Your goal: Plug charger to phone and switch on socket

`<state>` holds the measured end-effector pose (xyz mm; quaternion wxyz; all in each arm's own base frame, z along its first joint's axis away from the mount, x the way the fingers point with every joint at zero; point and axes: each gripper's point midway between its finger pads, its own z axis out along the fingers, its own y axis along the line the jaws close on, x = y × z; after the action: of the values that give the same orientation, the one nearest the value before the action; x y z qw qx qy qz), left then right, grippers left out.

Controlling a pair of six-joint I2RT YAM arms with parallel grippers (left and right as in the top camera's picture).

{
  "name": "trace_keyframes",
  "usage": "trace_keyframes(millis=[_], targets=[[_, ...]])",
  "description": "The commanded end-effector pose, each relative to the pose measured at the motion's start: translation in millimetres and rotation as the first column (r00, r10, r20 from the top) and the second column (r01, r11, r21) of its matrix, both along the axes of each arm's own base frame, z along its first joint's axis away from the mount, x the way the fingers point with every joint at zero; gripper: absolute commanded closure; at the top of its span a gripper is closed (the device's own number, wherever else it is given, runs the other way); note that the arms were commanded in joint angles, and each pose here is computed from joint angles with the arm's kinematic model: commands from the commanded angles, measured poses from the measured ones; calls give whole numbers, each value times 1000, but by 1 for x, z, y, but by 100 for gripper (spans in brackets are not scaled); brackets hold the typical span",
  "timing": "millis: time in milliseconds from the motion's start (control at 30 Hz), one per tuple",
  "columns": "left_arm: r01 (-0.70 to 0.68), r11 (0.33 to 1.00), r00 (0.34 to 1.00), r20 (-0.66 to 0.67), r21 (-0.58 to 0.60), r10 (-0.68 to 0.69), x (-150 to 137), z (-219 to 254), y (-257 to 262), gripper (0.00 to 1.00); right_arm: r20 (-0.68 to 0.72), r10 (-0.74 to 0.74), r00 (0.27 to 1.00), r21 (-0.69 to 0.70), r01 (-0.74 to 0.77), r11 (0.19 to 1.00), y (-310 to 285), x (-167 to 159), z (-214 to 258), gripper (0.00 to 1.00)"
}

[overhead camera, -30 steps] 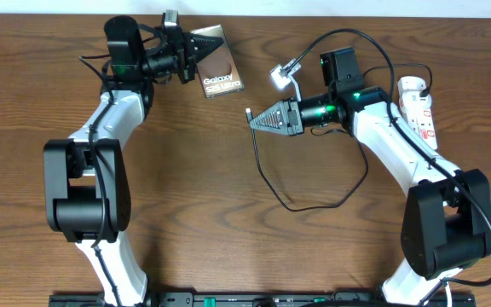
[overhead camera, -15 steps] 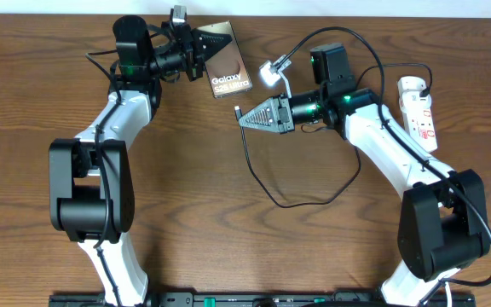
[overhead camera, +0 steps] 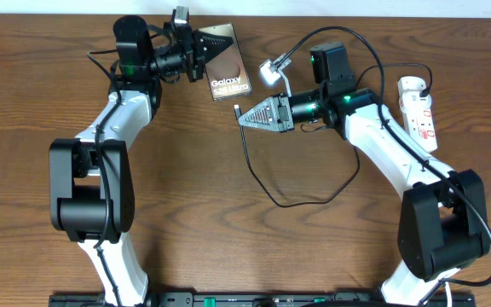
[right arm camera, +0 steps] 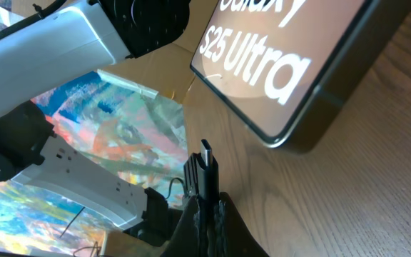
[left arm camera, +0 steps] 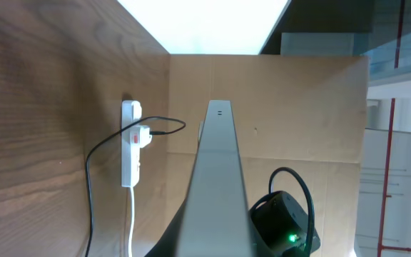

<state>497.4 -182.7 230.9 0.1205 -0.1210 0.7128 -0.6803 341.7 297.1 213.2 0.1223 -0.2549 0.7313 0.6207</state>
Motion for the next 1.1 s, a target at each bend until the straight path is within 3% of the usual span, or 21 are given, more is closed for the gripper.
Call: trace_keyframes(millis=[0,1067], targets=[[41,999,998,48,-1,-41,-7,14,-4,93,0,12,1000,17,-12,1000,0,-1,6,99],[76,997,992,101,17,-78,-14,14,-18,93,12,-13,1000,12,13,1000,-2,6,6,99]])
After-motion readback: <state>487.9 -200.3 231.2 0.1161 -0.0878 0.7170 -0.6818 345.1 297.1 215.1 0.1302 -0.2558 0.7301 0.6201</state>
